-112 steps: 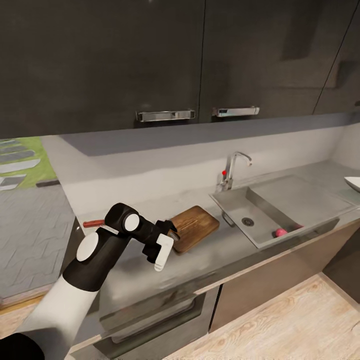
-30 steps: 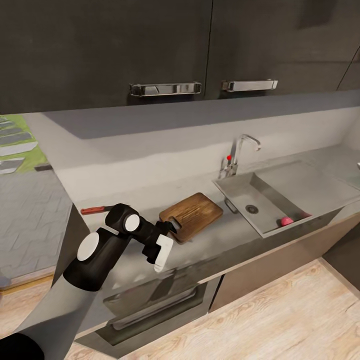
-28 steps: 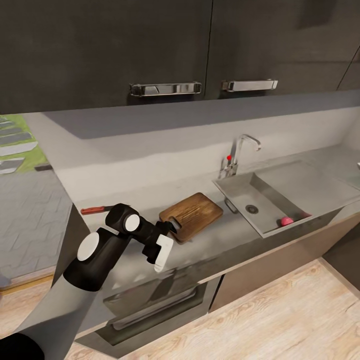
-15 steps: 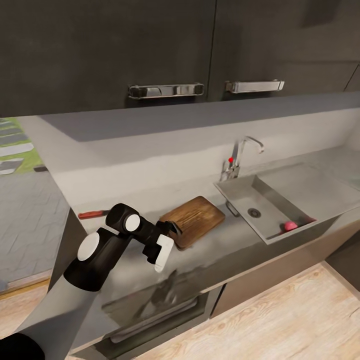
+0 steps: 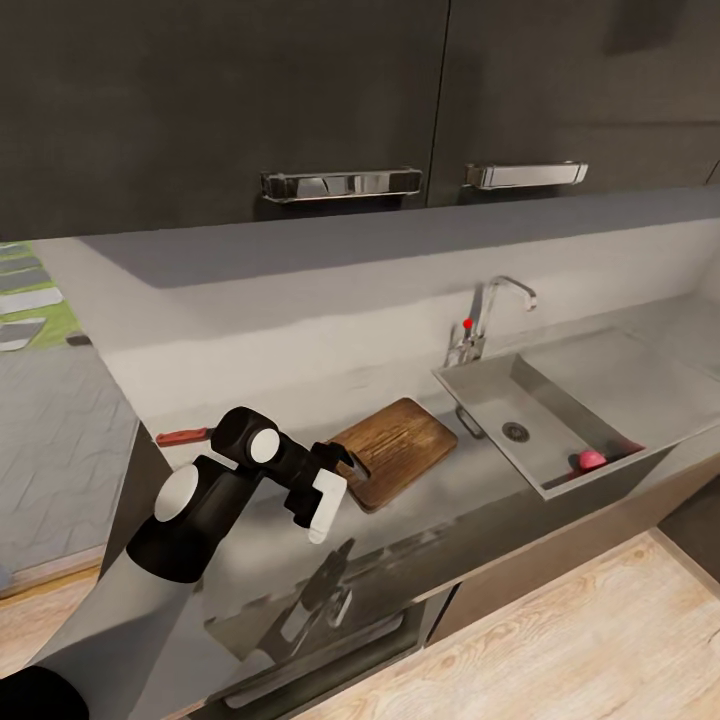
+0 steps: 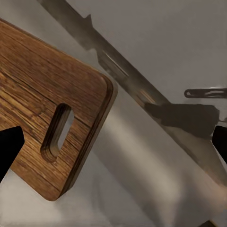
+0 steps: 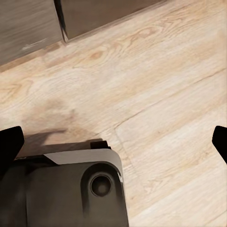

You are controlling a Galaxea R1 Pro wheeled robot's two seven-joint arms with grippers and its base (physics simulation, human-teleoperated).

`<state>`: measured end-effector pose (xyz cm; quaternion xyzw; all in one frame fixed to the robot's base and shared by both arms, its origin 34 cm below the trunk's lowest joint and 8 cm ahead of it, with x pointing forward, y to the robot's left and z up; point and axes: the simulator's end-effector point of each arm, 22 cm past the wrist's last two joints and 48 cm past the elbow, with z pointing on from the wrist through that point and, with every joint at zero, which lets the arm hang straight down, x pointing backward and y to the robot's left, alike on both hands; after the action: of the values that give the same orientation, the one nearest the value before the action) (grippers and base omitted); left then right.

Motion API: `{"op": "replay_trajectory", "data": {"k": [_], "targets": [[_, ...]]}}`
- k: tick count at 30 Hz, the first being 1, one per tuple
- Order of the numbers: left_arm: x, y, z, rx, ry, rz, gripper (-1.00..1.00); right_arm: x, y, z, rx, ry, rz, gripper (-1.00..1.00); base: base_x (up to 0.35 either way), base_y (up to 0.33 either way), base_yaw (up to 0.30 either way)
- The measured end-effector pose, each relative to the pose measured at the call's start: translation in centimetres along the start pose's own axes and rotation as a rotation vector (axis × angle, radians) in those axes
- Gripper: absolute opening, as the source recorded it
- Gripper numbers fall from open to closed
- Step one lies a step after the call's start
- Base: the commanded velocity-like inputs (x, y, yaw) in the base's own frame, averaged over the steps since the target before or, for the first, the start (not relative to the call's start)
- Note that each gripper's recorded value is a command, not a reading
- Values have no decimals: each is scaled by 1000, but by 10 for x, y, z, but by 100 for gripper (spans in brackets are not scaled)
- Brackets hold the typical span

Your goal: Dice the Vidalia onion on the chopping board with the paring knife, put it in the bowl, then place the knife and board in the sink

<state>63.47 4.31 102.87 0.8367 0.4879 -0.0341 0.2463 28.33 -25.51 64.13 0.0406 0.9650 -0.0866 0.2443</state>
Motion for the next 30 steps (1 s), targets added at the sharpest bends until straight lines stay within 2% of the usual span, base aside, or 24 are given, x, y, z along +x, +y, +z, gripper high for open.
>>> {"op": "replay_trajectory", "data": {"k": [8,16,30], "targets": [[0,0,0,0,0,0,100,5,-6,0,5,9,-9,100,0,0,0],[0,0,0,0,0,0,100,8,-1,-2,0,15,-6,100,0,0,4],[3,-3,5,15,-2,-9,100,11,0,-2,0,25,-5,100,1,0,78]]}}
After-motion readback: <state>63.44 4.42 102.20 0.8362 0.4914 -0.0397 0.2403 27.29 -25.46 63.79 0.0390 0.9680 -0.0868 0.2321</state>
